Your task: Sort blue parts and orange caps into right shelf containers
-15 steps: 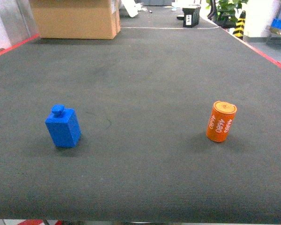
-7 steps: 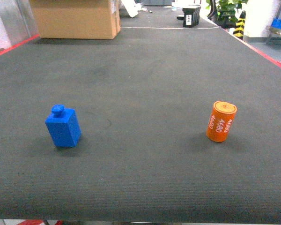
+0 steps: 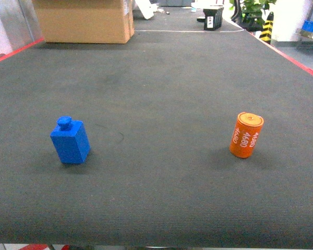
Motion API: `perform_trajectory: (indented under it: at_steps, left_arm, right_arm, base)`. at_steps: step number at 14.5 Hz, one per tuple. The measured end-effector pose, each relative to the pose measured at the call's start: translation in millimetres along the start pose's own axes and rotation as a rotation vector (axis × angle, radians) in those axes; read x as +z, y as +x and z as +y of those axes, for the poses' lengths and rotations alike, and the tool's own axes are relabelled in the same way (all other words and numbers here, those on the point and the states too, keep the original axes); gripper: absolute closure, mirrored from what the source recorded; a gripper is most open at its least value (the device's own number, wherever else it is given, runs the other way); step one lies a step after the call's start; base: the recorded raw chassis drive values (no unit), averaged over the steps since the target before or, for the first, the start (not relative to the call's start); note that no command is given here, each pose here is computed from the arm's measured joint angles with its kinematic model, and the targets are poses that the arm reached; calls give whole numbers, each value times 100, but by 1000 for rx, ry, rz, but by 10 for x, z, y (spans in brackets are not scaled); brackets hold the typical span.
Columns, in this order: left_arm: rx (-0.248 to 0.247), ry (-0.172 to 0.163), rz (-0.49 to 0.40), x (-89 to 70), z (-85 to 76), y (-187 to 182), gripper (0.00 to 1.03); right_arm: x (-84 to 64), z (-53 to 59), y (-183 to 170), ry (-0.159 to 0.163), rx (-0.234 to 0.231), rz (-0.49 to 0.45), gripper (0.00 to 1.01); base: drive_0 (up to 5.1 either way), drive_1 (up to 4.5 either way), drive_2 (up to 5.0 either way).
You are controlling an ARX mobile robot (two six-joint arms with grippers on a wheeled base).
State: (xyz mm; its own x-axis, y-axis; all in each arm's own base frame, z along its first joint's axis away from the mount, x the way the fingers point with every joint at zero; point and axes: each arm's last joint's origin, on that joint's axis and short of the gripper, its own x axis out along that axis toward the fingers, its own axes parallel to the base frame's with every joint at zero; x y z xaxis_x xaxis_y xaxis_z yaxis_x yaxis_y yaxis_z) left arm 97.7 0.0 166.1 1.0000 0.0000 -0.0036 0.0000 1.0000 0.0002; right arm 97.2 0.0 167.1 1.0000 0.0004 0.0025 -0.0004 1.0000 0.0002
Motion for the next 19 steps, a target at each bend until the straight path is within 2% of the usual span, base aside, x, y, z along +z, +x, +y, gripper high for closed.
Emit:
perform_trajectory:
  at_steps: [12,13,14,15,16,17,18,19]
  left_arm:
    - [0,0,0,0,0,0,5]
    - [4,-1,5,-4,1,0,5]
    - [79,-19,90,-17,-19,11,5]
    - [128,-25,129,30,-84,94,5]
    - [175,-18,119,164,-155,253,5]
    - [197,-21,107,244,-171,418,5]
    - [192,-27,91,313,-194,605,5]
    - [147,-29,82,383,-261,897,5]
  right_arm:
    - [0,0,0,0,0,0,3]
    - [-18,28,14,23,-85,163,3]
    - [9,81,104,38,-138,250,3]
    - [78,136,203,54,-165,253,3]
    - [178,198,358,72,-162,228,3]
    - [271,254,512,86,-149,200,3]
    - [360,341,690,97,-116,175,3]
    - [423,470,950,95,-72,159,3]
  base:
    - [0,0,0]
    - [0,0,0]
    - [0,0,0]
    - [0,0,0]
    - [0,0,0]
    - [0,0,0]
    - [0,0,0]
    - [0,0,0]
